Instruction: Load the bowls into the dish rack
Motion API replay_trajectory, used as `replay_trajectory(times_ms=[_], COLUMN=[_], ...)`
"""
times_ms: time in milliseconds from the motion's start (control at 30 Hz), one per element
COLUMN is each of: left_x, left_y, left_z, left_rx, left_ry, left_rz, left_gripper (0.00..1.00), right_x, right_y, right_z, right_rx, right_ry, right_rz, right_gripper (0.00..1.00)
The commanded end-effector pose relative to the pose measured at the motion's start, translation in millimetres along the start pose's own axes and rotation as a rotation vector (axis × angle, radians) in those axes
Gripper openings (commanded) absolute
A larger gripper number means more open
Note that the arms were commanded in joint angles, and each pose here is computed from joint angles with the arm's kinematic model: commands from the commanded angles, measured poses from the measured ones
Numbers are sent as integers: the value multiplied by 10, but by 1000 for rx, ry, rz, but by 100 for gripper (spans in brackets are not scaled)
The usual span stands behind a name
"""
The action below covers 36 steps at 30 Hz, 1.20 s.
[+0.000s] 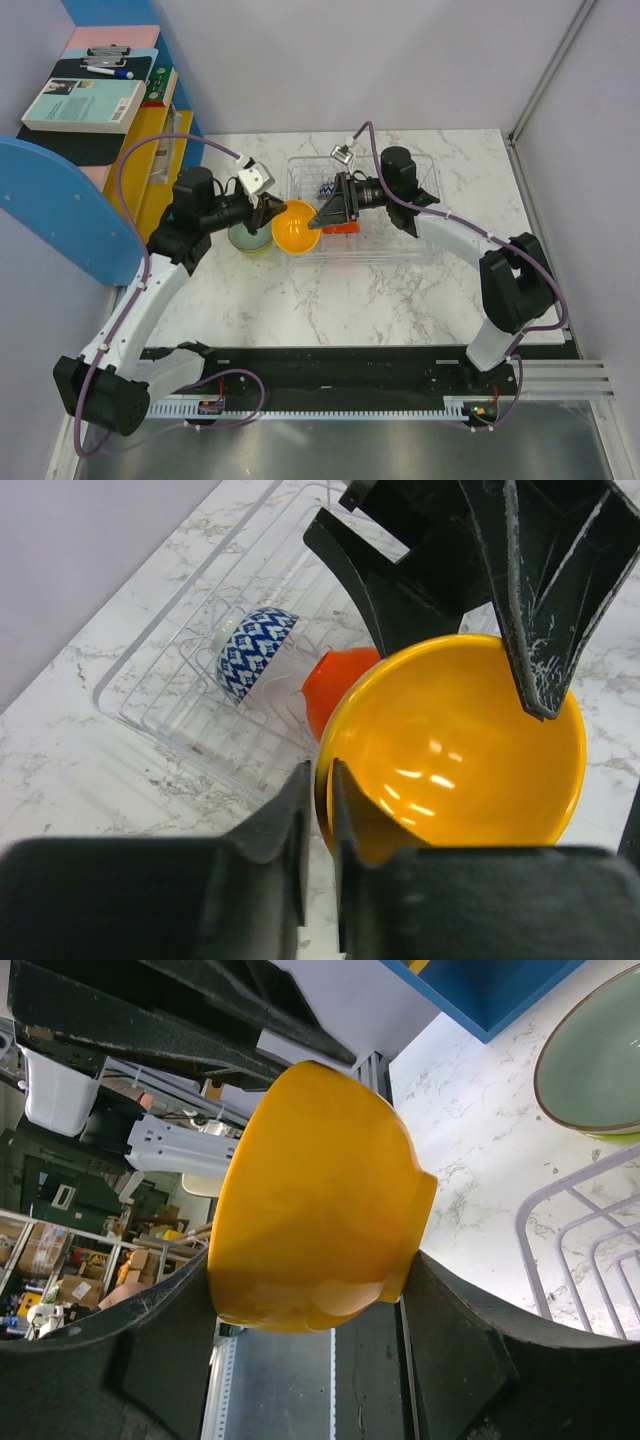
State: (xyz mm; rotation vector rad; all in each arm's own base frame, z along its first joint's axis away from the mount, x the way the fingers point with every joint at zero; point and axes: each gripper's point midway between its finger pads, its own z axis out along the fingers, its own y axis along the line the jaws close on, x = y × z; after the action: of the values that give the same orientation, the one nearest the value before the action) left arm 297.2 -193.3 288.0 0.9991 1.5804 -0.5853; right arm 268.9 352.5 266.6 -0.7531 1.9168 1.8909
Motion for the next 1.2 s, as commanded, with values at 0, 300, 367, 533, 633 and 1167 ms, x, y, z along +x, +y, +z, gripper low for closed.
replay_trajectory(times_ms=[0, 300, 367, 533, 633, 1167], left_x=[-150, -203, -151, 122, 414, 1250], left_y=[7, 223, 317, 668, 821, 687], left_z=[-1, -160, -227, -457, -540, -626], left_rx=[-12, -129, -155, -240, -283, -287], left_ry=[-47, -38, -24, 37, 122, 241], left_rz=[15, 27, 7, -107, -174, -216], left_gripper=[33, 100, 100, 100, 100, 100], right_x=[-16, -221, -328, -574, -648, -826], right_y=[217, 32, 3, -252, -430, -1290], right_z=[32, -202, -343, -724, -1027, -2407], right_rx=[-58, 88, 136, 436, 675, 1561], right_ry=[22, -32, -60, -100, -95, 99], right_rz=[-111, -186, -217, -344, -421, -645], right_gripper=[0, 0, 0, 0, 0, 0])
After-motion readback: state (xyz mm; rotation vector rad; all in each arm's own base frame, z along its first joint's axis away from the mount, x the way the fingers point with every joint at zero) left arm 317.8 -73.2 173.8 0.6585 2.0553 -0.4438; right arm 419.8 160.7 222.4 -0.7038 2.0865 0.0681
